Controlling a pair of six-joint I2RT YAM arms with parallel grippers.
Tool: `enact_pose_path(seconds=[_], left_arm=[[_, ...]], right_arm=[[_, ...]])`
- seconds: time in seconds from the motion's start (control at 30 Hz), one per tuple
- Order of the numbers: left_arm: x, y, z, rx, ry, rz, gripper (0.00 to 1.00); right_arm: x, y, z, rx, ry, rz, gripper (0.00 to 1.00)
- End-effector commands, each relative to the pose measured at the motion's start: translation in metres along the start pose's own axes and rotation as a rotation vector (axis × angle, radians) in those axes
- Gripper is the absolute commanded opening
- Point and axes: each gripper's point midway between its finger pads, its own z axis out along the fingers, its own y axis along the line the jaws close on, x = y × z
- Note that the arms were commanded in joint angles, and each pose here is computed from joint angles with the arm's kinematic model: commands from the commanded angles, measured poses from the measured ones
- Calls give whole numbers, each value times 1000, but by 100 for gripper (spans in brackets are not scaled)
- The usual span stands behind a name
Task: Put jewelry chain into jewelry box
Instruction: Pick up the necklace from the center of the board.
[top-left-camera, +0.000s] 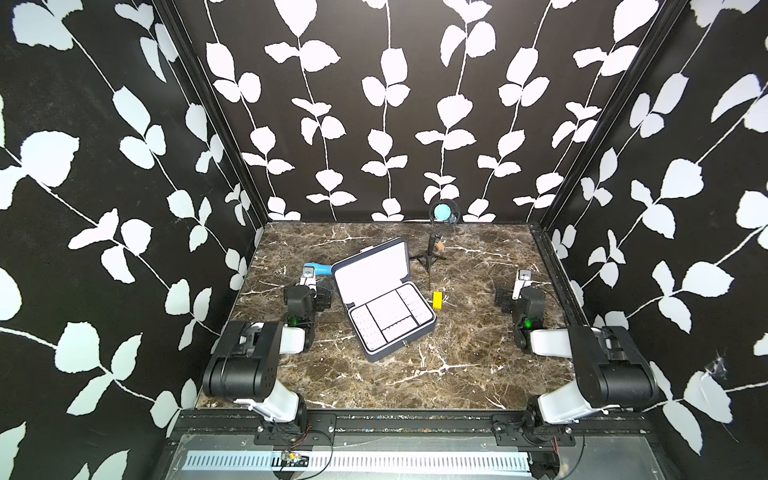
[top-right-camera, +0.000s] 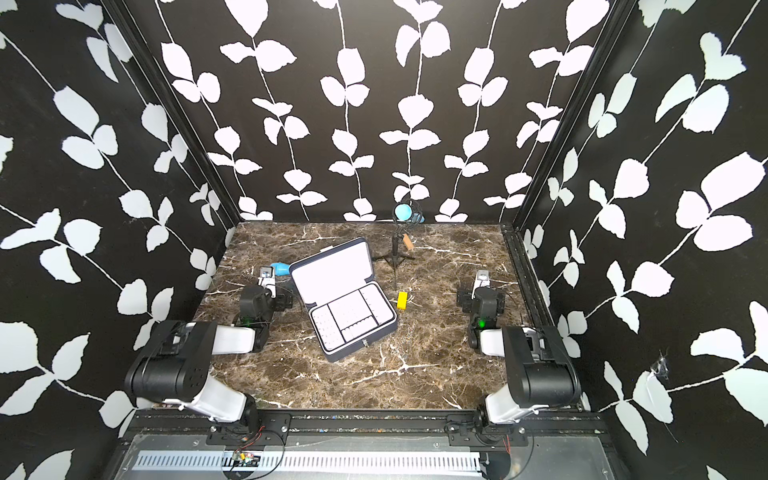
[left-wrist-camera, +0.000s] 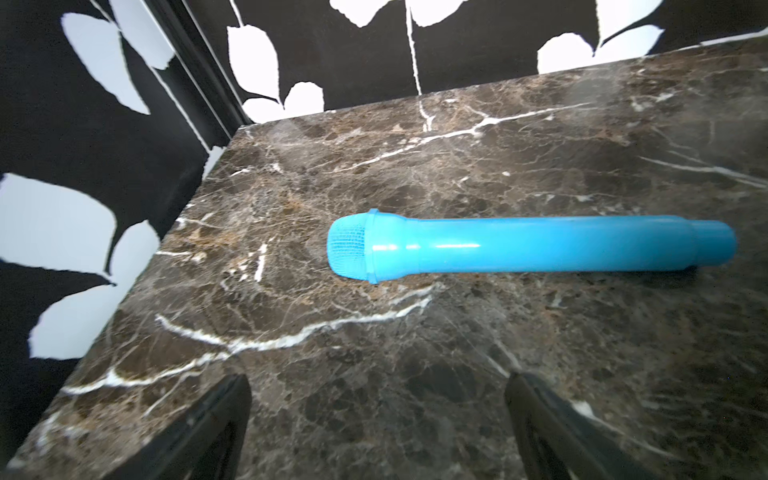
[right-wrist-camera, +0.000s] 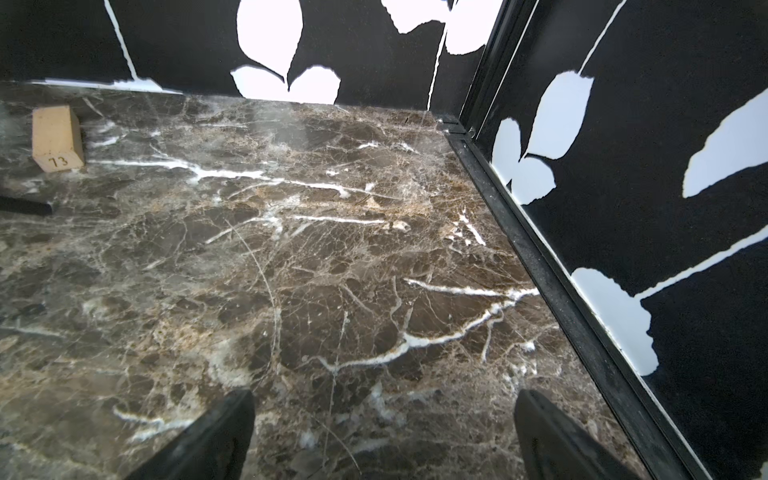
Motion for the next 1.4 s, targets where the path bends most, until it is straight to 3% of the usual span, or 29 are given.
enact_pose_path(seconds=[0.0,0.07,0.17,0.23,0.33,0.4,0.47,0.6,0.77,0.93,1.13,1.37], left_arm=[[-38,26,-18,-101,-2,-62,98],[-45,52,-36,-228,68,-197,98],[-35,91,-80,-490,246,-500,98],[-40,94,-102,-516,334,-583,99],[-40,73,-112,-402,396,-697,98],[-29,55,-120,-318,457,-774,99],[-13,33,-131,-228,544,-823,98],[15,10,-151,-155,651,-787,99],[30,-1,-162,-91,664,-763,99],[29,-21,-155,32,649,-736,98],[41,-26,-151,34,671,-737,99],[47,-27,-148,31,687,-719,98]], right_arm=[[-53,4,-14,-24,-48,-10,99],[-74,3,-25,-10,-77,33,99],[-79,-26,-48,128,29,426,99],[-70,-30,-59,136,132,593,99],[-74,-1,-61,-30,148,704,100],[-77,21,-72,-67,228,607,99],[-75,39,-93,-38,322,395,99],[-55,75,-125,-131,413,180,99],[-1,123,-170,-356,602,-56,85],[44,147,-199,-443,728,-199,80],[85,175,-202,-483,848,-216,58],[99,202,-194,-498,903,-156,45]])
